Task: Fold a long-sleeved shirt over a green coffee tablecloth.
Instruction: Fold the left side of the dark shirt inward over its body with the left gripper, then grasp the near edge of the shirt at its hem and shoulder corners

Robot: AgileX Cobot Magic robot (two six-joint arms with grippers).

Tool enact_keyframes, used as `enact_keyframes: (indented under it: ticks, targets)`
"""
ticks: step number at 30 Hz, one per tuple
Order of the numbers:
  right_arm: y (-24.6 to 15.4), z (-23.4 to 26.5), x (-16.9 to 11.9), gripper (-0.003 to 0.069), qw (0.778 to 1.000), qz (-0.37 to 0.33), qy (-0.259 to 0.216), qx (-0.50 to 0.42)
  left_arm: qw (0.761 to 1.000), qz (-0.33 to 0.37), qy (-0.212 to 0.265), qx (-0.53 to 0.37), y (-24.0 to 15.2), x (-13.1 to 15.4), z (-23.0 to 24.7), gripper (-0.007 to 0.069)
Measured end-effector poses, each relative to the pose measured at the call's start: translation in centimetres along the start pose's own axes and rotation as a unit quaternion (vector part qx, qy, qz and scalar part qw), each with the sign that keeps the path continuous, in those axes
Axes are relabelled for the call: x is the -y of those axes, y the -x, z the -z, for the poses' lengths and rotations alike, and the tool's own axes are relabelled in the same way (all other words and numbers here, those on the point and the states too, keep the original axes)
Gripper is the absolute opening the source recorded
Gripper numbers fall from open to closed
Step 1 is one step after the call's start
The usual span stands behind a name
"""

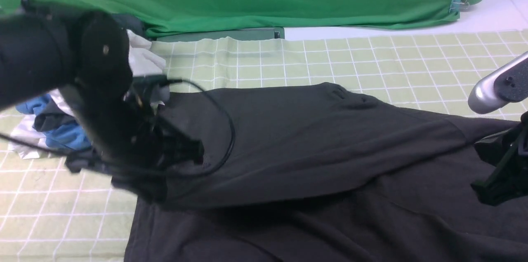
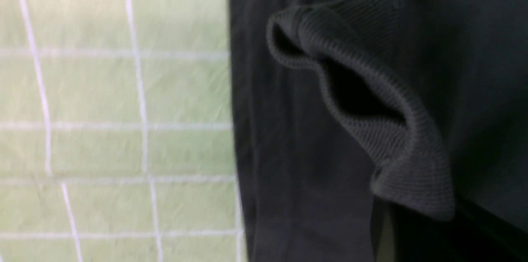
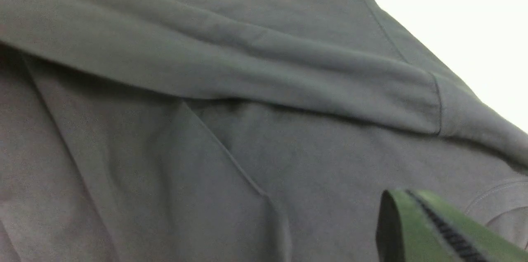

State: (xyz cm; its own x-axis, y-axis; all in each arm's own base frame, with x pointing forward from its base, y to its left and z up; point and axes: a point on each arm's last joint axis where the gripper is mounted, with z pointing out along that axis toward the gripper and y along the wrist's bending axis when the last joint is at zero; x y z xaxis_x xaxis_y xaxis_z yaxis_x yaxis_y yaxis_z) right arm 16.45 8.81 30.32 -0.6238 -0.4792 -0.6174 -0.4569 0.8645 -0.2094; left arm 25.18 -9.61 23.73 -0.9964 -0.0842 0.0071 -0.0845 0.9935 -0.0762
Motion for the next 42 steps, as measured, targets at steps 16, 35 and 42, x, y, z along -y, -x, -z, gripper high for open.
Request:
enact_keyframes:
  ticks: [16,35,42]
  targets:
    - [0.0,0.0,0.0,0.0011,1.0,0.0,0.0,0.0,0.997,-0.011,-0.035,-0.065,-2.2,0.6,-1.8,0.0099]
    - [-0.3,-1.3,3.4,0.0039,0.997,-0.059,-0.055,-0.022,0.997,-0.065,-0.018,-0.042,-1.8,0.4,0.3,0.0526]
    - [0.9,-3.1,5.9,0.0039,0.991,-0.062,-0.015,-0.115,0.994,-0.008,0.006,0.105,1.9,-1.0,4.8,0.0193]
